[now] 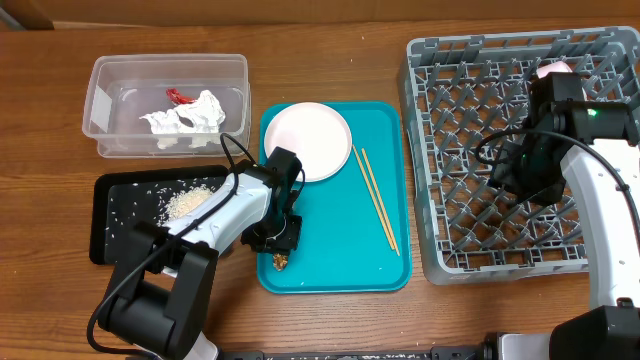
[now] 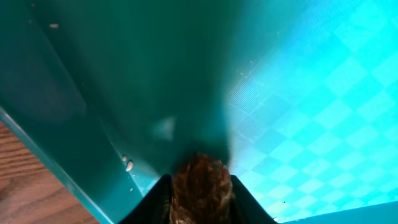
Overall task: Sort waste into correct bins and load items into the dishwasher
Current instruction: 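Carry the food scrap with the left gripper and drop it on the black tray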
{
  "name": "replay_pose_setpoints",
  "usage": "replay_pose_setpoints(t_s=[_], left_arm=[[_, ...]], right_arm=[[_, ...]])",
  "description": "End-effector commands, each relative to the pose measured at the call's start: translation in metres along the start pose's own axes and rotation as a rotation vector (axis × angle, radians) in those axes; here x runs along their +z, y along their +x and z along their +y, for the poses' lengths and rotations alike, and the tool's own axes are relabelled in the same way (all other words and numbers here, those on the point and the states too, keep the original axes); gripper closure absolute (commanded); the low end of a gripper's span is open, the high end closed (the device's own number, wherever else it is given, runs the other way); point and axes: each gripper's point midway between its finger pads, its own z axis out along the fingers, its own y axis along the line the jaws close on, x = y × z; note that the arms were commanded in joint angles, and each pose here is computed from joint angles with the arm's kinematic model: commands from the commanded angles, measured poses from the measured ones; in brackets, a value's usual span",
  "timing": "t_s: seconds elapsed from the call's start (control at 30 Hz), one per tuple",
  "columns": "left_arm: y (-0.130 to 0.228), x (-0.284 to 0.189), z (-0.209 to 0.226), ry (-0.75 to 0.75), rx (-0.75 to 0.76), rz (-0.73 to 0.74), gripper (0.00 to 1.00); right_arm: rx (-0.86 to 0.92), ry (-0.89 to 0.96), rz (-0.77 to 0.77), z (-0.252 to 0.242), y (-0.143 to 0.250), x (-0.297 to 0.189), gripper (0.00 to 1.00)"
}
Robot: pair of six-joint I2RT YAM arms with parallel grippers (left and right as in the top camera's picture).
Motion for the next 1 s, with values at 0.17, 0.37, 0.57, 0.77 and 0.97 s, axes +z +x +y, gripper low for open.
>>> replay_pose_setpoints(t_s=[0.17, 0.37, 0.57, 0.77, 0.97], left_arm=[[-0.019, -0.027, -0.004, 0.010, -0.037, -0.053, 0.93], [-0.040, -0.077, 0.012, 0.020, -0.097, -0.178, 0.93], [-0.037, -0.117, 0.083, -0.095, -0.309, -0.284, 0.91], [-0.026, -0.125, 0.168, -0.117, -0.598, -0.312, 0.94], [-0.023, -0.123, 0.228, -0.112, -0.800, -0.360, 0.94]], right_arm=[[0.004, -0.001, -0.024, -0.001, -0.001, -0.009, 0.49], [0.004, -0.001, -0.024, -0.001, -0.002, -0.009, 0.49], [0.004, -0.001, -0.023, -0.001, -0.001, -0.009, 0.48], [0.004, -0.001, -0.024, -0.001, -0.001, -0.009, 0.49], [0.004, -0.001, -0.023, -0.001, -0.001, -0.009, 0.48]])
